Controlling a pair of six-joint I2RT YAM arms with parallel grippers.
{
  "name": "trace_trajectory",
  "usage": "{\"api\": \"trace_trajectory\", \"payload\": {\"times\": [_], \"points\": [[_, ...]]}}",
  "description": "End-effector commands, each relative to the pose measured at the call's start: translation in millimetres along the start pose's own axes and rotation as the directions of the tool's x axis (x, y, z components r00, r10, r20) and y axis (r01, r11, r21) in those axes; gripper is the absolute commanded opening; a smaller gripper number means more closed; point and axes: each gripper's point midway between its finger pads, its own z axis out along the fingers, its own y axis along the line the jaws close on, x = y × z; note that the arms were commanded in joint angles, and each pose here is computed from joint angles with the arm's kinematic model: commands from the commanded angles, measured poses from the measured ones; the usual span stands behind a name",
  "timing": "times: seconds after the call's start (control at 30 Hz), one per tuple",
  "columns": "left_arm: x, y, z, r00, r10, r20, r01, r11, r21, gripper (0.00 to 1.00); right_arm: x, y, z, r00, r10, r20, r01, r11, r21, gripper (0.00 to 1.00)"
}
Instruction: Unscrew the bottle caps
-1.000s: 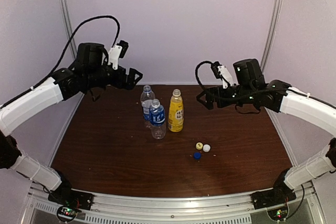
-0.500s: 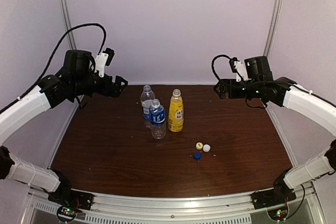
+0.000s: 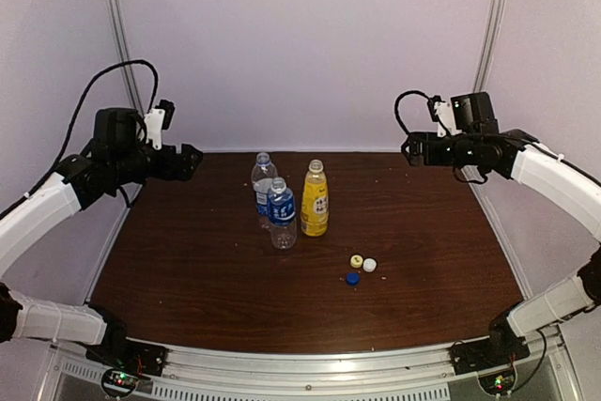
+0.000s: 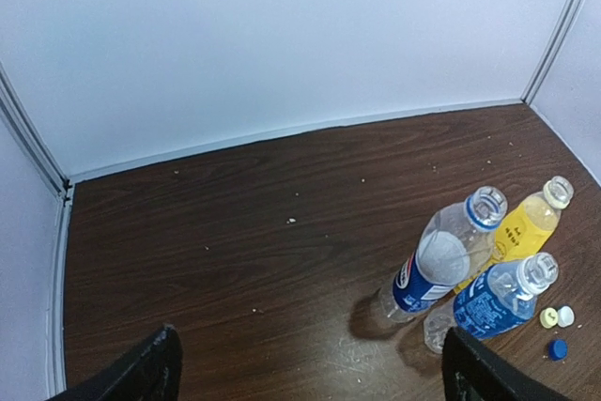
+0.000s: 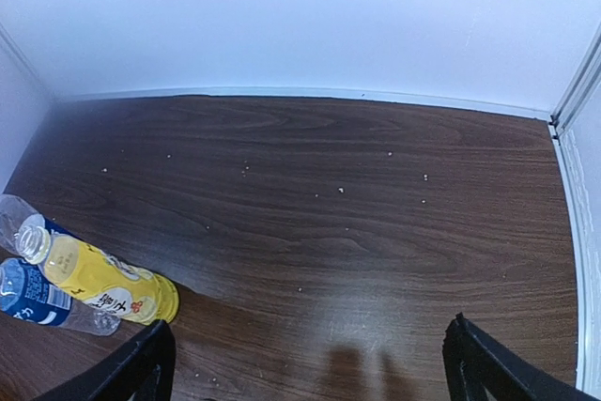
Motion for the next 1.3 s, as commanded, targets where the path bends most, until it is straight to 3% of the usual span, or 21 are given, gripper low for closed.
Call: {"api": "trace_trajectory", "payload": {"times": [0.0, 0.2, 0.37, 0.5, 0.93, 1.13, 1.27], "points": [[-6, 8, -8, 0.994, -0.02, 0.112, 0.024, 0.999, -0.03, 0.98, -1, -12, -3, 1.0, -0.027, 0.006, 0.027, 1.0, 0.014, 1.0], [-8, 29, -34, 0.967, -0.012, 0.255, 0.046, 0.991, -0.127, 0.98, -1, -18, -14, 0.998, -0.054, 0.041, 0.053, 0.998, 0.022, 1.0], [-18, 29, -52, 0.937, 0.002, 0.349, 0.043, 0.992, -0.121, 0.98, -1, -26, -30, 0.994, -0.057, 0.09, 0.052, 0.997, 0.057, 1.0], [-18, 26, -55, 0.935, 0.015, 0.354, 0.026, 0.994, -0.11, 0.98, -5, -32, -53, 0.988, -0.058, 0.145, 0.047, 0.996, 0.081, 1.0], [-22, -1, -50, 0.943, 0.053, 0.328, -0.059, 0.998, 0.008, 0.98, 13, -35, -99, 0.983, -0.069, 0.171, 0.059, 0.996, 0.065, 1.0], [-17, -18, -55, 0.94, 0.162, 0.301, -0.158, 0.987, -0.039, 0.98, 18, -37, -112, 0.984, -0.067, 0.168, 0.056, 0.996, 0.069, 1.0], [-23, -17, -63, 0.94, 0.165, 0.299, -0.151, 0.986, -0.07, 0.98, 22, -38, -115, 0.986, -0.059, 0.156, 0.049, 0.997, 0.068, 1.0]]}}
